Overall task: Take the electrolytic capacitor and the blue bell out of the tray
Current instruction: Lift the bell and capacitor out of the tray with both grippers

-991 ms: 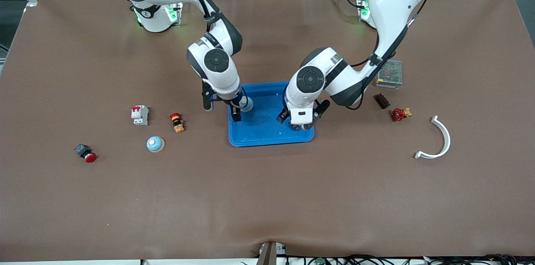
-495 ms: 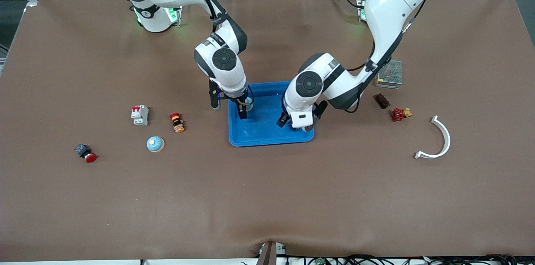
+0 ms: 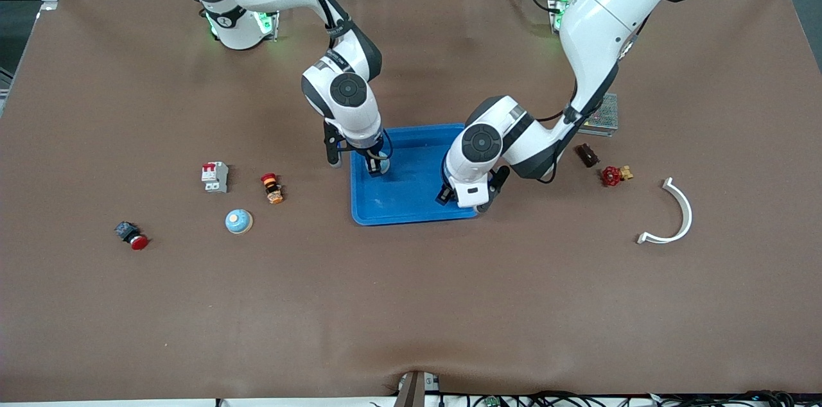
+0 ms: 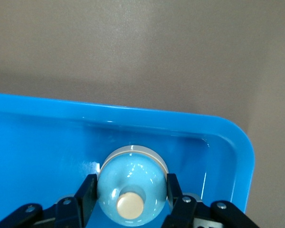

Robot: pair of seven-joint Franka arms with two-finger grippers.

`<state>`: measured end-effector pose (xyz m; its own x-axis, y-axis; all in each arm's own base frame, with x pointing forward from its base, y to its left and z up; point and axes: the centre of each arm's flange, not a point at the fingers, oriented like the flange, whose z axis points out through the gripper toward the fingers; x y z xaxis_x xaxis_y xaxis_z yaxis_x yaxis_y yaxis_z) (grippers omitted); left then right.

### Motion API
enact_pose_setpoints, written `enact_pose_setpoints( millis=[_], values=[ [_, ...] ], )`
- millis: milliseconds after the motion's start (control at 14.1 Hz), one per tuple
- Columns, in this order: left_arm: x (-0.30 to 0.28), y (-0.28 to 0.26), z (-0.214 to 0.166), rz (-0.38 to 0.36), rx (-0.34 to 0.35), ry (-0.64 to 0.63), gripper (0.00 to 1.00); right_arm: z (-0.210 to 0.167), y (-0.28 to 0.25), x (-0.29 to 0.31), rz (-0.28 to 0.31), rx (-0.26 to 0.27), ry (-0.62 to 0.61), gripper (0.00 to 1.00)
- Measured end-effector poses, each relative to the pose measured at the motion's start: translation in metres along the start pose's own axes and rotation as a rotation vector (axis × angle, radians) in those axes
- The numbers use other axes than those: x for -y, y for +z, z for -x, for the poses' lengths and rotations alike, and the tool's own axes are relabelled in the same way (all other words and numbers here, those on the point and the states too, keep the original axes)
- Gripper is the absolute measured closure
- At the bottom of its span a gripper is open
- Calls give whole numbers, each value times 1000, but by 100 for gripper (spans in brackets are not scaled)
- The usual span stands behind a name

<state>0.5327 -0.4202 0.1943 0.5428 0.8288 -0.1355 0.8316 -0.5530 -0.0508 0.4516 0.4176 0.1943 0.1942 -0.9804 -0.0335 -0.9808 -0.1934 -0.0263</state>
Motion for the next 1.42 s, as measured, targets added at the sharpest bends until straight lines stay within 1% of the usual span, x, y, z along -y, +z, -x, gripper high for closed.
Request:
enact_pose_setpoints(
  millis=[142, 212, 283, 354, 566, 778, 920, 1061, 1274, 1415],
  values=[
    [1, 6, -1, -5, -4, 5, 22, 0, 0, 0, 0, 0, -19, 37],
    [1, 8, -1, -7, -4, 6, 28, 0, 0, 0, 0, 0, -24, 37],
    [1, 9, 0, -9, -4, 6, 28, 0, 0, 0, -1, 0, -25, 37],
    [1, 10, 0, -10, -5, 7, 35, 0, 0, 0, -1, 0, -25, 37],
    [2, 12, 0, -12, -10, 12, 67, 2, -1, 0, -3, 1, -32, 37],
    [0, 10, 0, -5, -19, 22, 66, 2, -4, 3, -8, 2, -80, 37],
    [-4, 2, -2, 12, -27, 25, 66, -1, -8, 9, 9, -12, -125, 37],
    [-9, -14, -4, 34, -38, 28, 66, -12, -20, 21, 35, -27, -200, 37],
    [-9, -47, -4, 30, -71, 45, 66, -47, -47, 40, 73, -31, -349, 37],
    [-7, -74, -3, 28, -97, 63, 66, -79, -63, 52, 97, 5, -455, 37]
  ],
)
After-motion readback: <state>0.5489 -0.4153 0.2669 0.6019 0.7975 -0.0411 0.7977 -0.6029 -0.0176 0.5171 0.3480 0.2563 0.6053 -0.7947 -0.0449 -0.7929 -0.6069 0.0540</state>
